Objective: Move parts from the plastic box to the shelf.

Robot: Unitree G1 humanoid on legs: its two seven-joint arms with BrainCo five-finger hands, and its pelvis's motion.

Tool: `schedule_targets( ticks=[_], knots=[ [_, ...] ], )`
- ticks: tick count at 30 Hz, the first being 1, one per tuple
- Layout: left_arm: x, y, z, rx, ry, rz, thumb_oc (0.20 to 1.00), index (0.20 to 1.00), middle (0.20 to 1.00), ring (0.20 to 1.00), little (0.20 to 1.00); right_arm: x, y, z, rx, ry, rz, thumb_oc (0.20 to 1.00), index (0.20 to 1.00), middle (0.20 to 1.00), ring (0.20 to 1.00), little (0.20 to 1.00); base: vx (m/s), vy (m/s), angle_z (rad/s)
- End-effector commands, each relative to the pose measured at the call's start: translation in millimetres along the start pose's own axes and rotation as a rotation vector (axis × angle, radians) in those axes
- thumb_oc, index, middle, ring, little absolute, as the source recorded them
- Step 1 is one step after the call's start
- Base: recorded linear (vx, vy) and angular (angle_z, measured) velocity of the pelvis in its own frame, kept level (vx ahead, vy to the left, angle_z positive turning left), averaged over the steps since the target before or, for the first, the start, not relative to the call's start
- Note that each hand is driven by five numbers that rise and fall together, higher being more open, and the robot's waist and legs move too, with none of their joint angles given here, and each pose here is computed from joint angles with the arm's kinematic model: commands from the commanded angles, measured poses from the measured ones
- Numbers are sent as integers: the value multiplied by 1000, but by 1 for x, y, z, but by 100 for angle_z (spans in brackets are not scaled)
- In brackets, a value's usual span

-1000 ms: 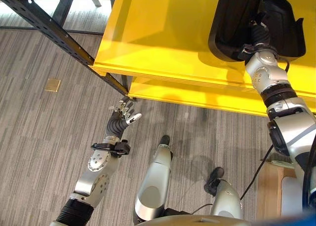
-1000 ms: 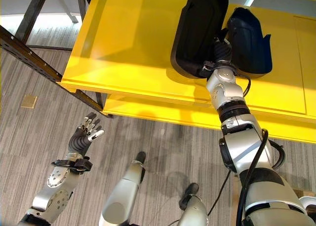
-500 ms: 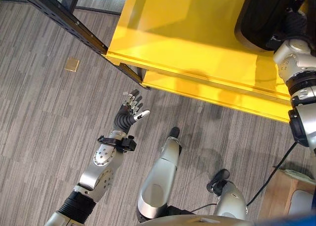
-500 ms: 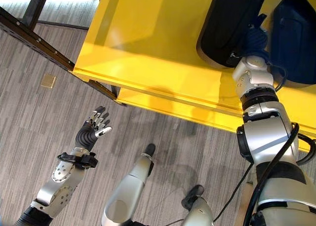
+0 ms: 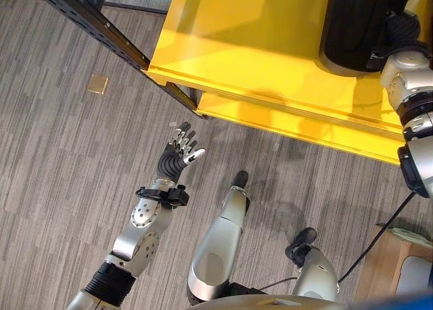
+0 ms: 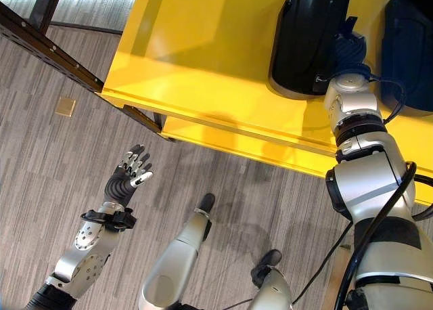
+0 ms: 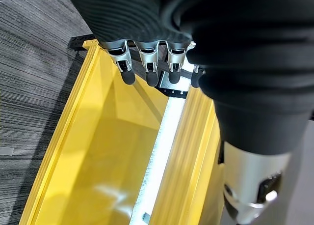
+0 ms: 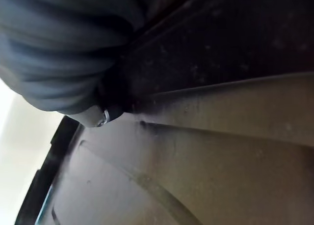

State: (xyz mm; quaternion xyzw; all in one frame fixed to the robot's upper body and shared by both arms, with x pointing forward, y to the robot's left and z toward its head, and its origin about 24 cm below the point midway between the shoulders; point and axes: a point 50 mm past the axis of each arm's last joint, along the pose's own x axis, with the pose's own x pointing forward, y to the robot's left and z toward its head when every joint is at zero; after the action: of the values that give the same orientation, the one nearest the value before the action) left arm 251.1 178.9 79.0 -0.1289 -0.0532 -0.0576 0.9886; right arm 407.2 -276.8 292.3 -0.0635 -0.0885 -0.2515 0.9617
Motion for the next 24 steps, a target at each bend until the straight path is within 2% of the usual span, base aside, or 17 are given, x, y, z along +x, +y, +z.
schedule_targets(
  ticks=[1, 15, 16, 17, 24],
  knots=[
    [0, 2, 24, -9, -126, -3, 1000, 1000, 1000, 1000, 1000, 0, 4, 44, 33, -135, 9, 200, 200, 200, 200, 200, 0, 0, 0],
    [1, 1, 25, -19, -130, -4, 1000, 1000, 1000, 1000, 1000, 2, -6, 50, 85, -139, -33, 200, 200, 200, 200, 200, 0, 0, 0],
    [1, 1, 25, -20, -130, -4, 1000, 1000, 1000, 1000, 1000, 2, -6, 50, 81, -140, -35, 529, 529, 529, 529, 529, 0, 0, 0],
    [1, 1, 25, -19, -131, -1, 1000, 1000, 1000, 1000, 1000, 1, -5, 50, 83, -141, -39, 1000, 1000, 1000, 1000, 1000, 0, 0, 0],
    [1, 3, 27, -14, -143, 14, 1000, 1000, 1000, 1000, 1000, 1, -2, 50, 123, -141, -34, 1000, 1000, 1000, 1000, 1000, 0, 0, 0]
  ],
)
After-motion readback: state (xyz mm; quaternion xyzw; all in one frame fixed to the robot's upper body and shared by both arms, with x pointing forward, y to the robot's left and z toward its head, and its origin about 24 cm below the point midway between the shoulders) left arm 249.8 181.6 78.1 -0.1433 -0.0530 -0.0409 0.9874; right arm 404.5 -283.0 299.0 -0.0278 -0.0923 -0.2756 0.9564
